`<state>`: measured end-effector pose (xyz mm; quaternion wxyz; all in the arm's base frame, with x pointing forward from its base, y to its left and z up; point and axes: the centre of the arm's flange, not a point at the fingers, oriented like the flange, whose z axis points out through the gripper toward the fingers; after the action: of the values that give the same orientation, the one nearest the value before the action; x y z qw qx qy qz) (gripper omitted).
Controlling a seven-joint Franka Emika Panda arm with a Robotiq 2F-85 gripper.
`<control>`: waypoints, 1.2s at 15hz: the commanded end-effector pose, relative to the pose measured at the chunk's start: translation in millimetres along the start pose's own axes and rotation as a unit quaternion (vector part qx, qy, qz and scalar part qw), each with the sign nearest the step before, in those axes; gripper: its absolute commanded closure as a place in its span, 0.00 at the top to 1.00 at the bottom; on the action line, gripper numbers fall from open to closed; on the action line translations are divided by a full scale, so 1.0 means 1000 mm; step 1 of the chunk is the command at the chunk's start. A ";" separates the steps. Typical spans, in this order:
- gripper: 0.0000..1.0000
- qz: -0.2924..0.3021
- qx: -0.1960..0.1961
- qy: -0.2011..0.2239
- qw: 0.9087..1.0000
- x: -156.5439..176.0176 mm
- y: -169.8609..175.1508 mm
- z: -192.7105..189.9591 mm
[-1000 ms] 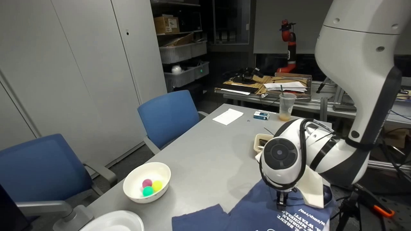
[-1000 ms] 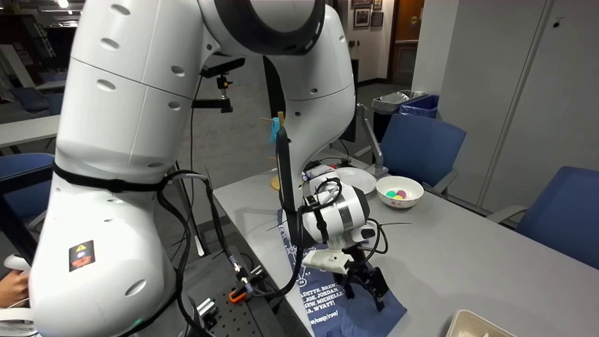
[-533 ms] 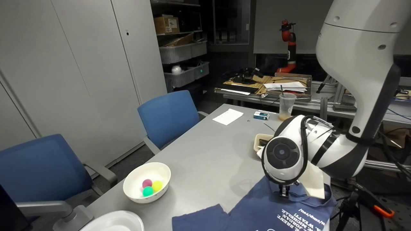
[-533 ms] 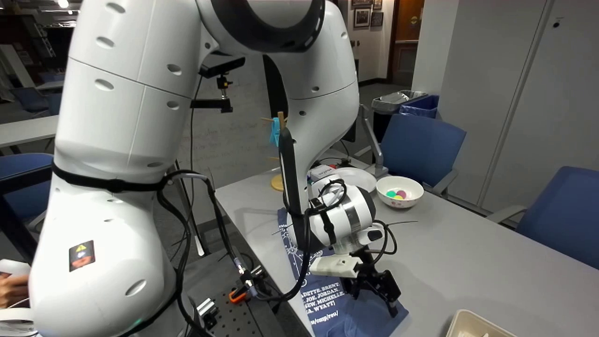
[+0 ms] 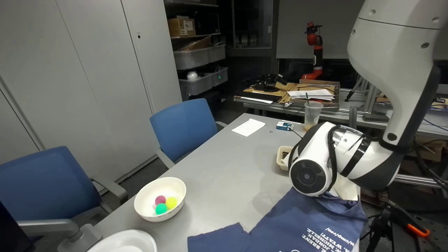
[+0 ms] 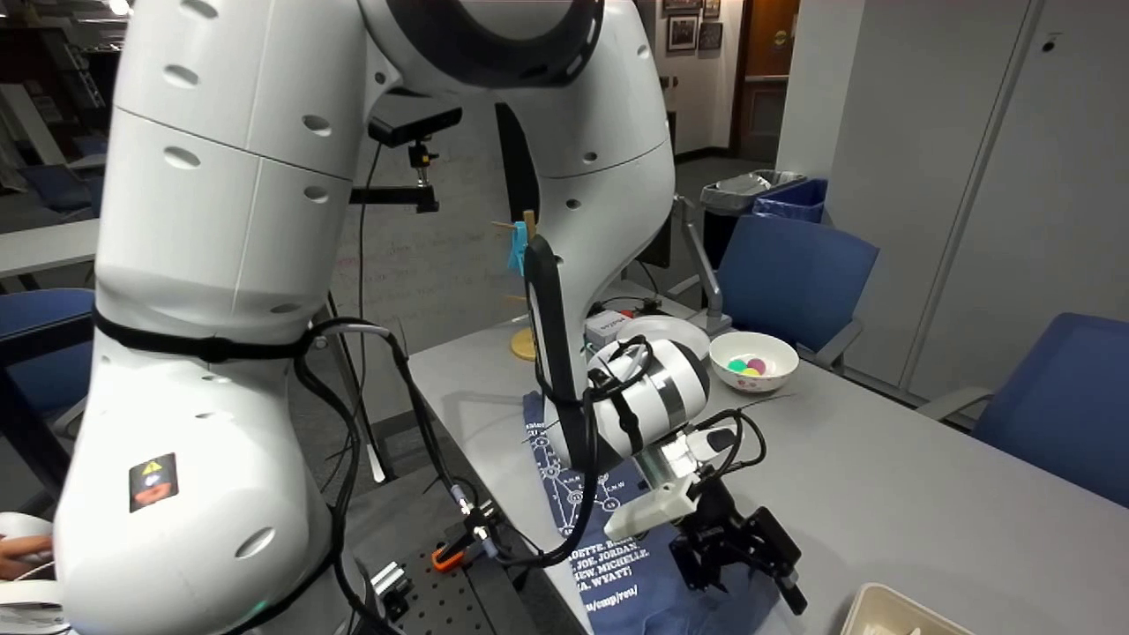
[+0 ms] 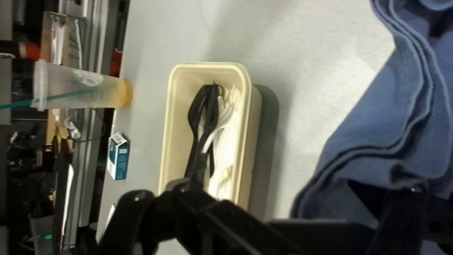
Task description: Unfold the shirt on the table.
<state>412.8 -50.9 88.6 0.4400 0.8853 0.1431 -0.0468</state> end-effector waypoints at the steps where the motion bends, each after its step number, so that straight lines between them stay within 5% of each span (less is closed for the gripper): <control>1: 1.00 -0.021 -0.068 0.004 0.997 -0.011 0.014 0.002; 6: 1.00 -0.052 -0.145 0.007 0.988 -0.013 0.027 0.006; 10: 1.00 -0.049 -0.153 0.016 0.987 -0.008 0.029 -0.006; 14: 1.00 -0.027 -0.091 0.031 0.995 0.009 0.033 -0.050; 18: 1.00 0.007 0.026 0.035 0.999 0.027 0.043 -0.119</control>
<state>436.4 -0.4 142.7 0.4747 0.8641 0.1669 -0.0147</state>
